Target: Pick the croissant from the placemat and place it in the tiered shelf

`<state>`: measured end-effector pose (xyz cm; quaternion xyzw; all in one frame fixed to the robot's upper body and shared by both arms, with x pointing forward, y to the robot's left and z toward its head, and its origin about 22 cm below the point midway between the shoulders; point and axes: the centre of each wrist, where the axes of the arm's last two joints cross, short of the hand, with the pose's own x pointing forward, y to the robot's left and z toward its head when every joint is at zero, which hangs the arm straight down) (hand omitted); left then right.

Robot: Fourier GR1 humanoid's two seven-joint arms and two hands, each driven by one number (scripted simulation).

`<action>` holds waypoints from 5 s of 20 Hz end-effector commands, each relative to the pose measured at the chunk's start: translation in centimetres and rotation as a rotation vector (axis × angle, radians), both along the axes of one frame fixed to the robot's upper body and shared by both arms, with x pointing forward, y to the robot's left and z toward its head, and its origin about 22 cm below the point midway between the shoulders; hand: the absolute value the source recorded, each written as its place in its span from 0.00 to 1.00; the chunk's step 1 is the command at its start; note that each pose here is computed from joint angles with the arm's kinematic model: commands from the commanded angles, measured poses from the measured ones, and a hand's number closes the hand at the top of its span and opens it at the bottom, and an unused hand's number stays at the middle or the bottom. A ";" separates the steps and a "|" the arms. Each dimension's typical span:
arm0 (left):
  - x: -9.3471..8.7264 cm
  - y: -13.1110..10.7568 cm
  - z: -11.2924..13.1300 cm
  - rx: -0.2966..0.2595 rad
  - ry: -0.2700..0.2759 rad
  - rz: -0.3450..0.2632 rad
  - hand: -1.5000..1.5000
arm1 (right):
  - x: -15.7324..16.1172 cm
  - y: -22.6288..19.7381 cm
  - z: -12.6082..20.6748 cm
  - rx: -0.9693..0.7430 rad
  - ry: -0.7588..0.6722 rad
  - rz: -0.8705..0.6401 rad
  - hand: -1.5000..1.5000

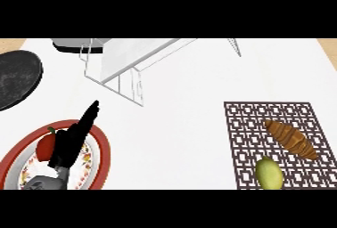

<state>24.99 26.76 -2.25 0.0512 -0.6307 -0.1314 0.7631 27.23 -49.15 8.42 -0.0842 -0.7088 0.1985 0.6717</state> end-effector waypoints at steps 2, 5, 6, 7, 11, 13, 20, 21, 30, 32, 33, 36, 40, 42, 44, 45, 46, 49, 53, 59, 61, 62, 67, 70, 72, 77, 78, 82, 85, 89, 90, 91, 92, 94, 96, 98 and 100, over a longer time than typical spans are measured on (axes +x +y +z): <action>-0.8 -0.5 -1.1 0.006 0.050 -0.014 0.50 | 0.8 -1.0 1.8 -0.019 0.015 0.193 0.00; -0.3 -0.8 -1.6 0.024 0.046 0.012 0.50 | 1.3 1.1 5.0 -0.160 0.131 0.296 0.00; -1.3 1.7 -0.9 -0.009 0.065 -0.004 0.50 | 1.0 1.4 5.1 -0.207 0.187 0.319 0.00; -0.9 -0.2 0.0 0.003 0.067 0.008 0.50 | 1.4 2.0 5.9 -0.273 0.211 0.313 0.00; -1.3 0.1 -1.8 0.000 0.067 0.024 0.50 | 1.8 4.6 9.9 -0.730 0.135 0.283 0.00; -1.4 0.4 -1.4 0.012 0.062 0.014 0.50 | 2.4 6.2 11.7 -0.875 0.133 0.221 0.00; -0.5 -0.3 -1.3 0.016 0.057 0.042 0.50 | 1.2 14.2 7.2 -1.021 0.143 0.157 0.00; -1.1 0.5 -0.7 0.016 0.070 -0.001 0.50 | 1.2 13.7 6.5 -1.012 0.170 0.168 0.00; -1.7 -0.3 -0.8 0.013 0.063 0.022 0.50 | 0.9 19.7 3.3 -1.083 0.350 0.149 0.00; -0.6 -0.7 -1.7 0.016 0.057 0.010 0.50 | -0.1 20.4 1.6 -1.095 0.364 0.156 0.00; -0.9 -0.6 -1.5 0.002 0.044 0.004 0.50 | -1.6 20.1 3.1 -1.092 0.373 0.142 0.00; -1.1 0.1 -0.1 -0.010 0.060 0.019 0.50 | 0.3 20.4 2.8 -1.106 0.367 0.126 0.00; -2.3 0.8 -2.3 0.003 0.053 0.002 0.50 | -1.8 20.0 1.3 -1.157 0.334 0.061 0.00; -2.0 -0.1 -1.7 0.006 0.068 0.005 0.50 | -0.6 18.6 1.1 -1.182 0.361 0.060 0.00; -1.4 -0.4 -1.7 0.003 0.066 0.014 0.50 | -0.9 19.6 0.6 -1.208 0.349 0.058 0.00; -0.3 0.5 -1.7 0.009 0.066 0.006 0.50 | -0.9 19.0 1.2 -1.188 0.341 0.064 0.00; -1.3 -0.8 -1.9 0.013 0.052 0.014 0.50 | -1.1 19.3 0.8 -1.205 0.343 0.059 0.00; -1.0 0.1 -1.5 0.011 0.051 0.021 0.50 | 0.9 19.1 0.7 -1.197 0.360 0.055 0.00; -2.3 1.3 -1.2 0.009 0.054 0.018 0.50 | -1.3 18.3 0.2 -1.259 0.369 0.082 0.00; -0.5 -0.1 1.1 0.011 0.060 0.010 0.50 | 0.6 18.3 -2.4 -1.253 0.370 0.072 0.00; -2.2 -0.8 -0.8 0.000 0.052 0.004 0.50 | 1.3 17.1 -2.6 -1.257 0.381 0.064 0.00; -2.8 0.3 -1.3 0.002 0.070 0.009 0.50 | 1.8 17.8 -2.1 -1.247 0.362 0.083 0.00; -2.2 0.5 0.1 0.003 0.060 0.010 0.50 | 1.3 17.7 -5.2 -1.255 0.370 0.089 0.00; -1.4 -0.5 -1.3 0.016 0.046 0.000 0.50 | 1.4 18.8 -7.4 -1.219 0.374 0.148 1.00; -1.2 -0.4 -0.6 -0.019 0.082 -0.009 0.50 | 0.4 20.0 -8.2 -1.275 0.316 0.198 1.00; -1.6 0.1 -1.3 -0.002 0.054 0.003 0.50 | 2.2 18.4 -6.8 -1.225 0.280 0.182 1.00; -1.1 -0.6 -0.7 0.010 0.063 0.003 0.50 | 2.1 20.3 -7.1 -1.233 0.260 0.185 1.00; -1.1 -0.7 -1.5 -0.001 0.045 0.003 0.50 | 1.1 18.4 -5.0 -1.230 0.198 0.100 1.00; -0.7 -0.2 -0.5 0.000 0.049 0.009 0.50 | 1.2 18.5 -3.5 -1.214 0.139 0.062 1.00; -0.3 -1.3 -0.4 -0.002 0.073 0.019 0.50 | 1.0 23.4 -1.7 -1.075 0.227 -0.027 1.00; -0.9 0.9 -0.8 0.007 0.062 0.013 0.50 | -0.1 23.9 -1.4 -1.042 0.240 -0.035 1.00; -1.9 1.3 -0.8 0.018 0.065 0.016 0.50 | -0.7 25.8 -2.1 -0.999 0.276 -0.053 1.00; -1.0 0.7 0.0 0.013 0.062 0.019 0.50 | -1.2 27.3 0.0 -0.980 0.249 -0.070 1.00; -1.4 -0.5 -1.4 -0.001 0.064 0.028 0.50 | -1.5 26.0 2.4 -0.943 0.194 -0.127 1.00; -2.6 -0.5 -3.1 -0.002 0.055 0.011 0.50 | -2.4 27.0 5.0 -0.934 0.137 -0.164 1.00; -0.7 -1.1 -1.4 0.012 0.055 0.026 0.50 | -2.3 28.7 7.7 -0.928 0.087 -0.220 1.00; -0.8 0.3 -1.2 0.011 0.076 0.017 0.50 | -3.2 26.7 10.1 -0.956 0.016 -0.292 1.00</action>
